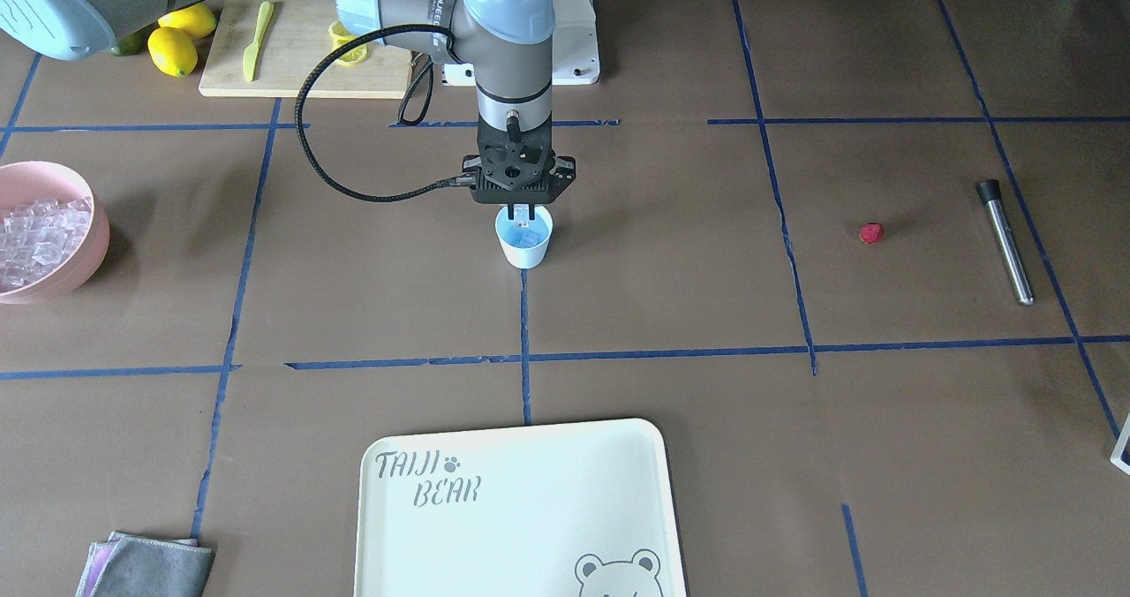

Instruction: Mash ice and strawberries in cup

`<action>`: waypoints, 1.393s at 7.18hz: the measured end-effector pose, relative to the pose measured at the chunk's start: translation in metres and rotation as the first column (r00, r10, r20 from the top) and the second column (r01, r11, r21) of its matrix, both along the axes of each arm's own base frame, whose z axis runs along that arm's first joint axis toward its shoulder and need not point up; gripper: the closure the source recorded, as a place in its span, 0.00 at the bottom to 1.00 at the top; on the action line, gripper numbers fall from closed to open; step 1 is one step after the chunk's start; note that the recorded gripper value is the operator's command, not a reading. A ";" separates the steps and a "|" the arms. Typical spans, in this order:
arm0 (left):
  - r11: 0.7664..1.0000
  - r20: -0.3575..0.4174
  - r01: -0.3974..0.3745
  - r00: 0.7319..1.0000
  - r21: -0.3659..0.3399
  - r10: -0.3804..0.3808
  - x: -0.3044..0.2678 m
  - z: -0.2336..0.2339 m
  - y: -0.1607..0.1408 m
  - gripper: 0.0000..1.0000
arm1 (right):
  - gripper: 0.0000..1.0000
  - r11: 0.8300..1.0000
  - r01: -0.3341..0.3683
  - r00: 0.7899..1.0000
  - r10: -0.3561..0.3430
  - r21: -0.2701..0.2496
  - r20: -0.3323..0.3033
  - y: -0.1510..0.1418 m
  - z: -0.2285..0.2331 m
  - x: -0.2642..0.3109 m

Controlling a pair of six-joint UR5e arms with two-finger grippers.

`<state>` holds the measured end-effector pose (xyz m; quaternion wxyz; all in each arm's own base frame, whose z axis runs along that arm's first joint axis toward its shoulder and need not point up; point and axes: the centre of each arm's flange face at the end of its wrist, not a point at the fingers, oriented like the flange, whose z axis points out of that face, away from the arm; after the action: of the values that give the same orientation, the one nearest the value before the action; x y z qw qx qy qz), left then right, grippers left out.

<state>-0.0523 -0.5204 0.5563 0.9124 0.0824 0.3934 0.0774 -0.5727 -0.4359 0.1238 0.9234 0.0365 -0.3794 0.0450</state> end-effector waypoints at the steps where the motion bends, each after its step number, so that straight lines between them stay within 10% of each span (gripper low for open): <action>1: 1.000 0.000 0.000 1.000 0.000 0.000 0.000 0.000 0.000 0.00 | 0.65 1.000 0.001 1.000 -0.001 0.000 -0.001 -0.001 -0.001 -0.002; 5: 1.000 0.000 0.000 1.000 -0.001 0.000 0.000 0.000 0.000 0.00 | 0.02 1.000 0.003 1.000 -0.003 0.003 0.001 -0.001 -0.003 -0.002; 10: 0.998 -0.037 0.054 0.998 -0.022 -0.055 0.065 -0.032 -0.006 0.00 | 0.01 1.000 -0.013 1.000 0.012 0.015 0.029 -0.005 -0.014 0.014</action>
<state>0.0123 -0.5262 0.5244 0.9074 0.0850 0.4090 0.0469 -0.5591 -0.4410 0.1095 0.9173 0.0452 -0.3927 0.0485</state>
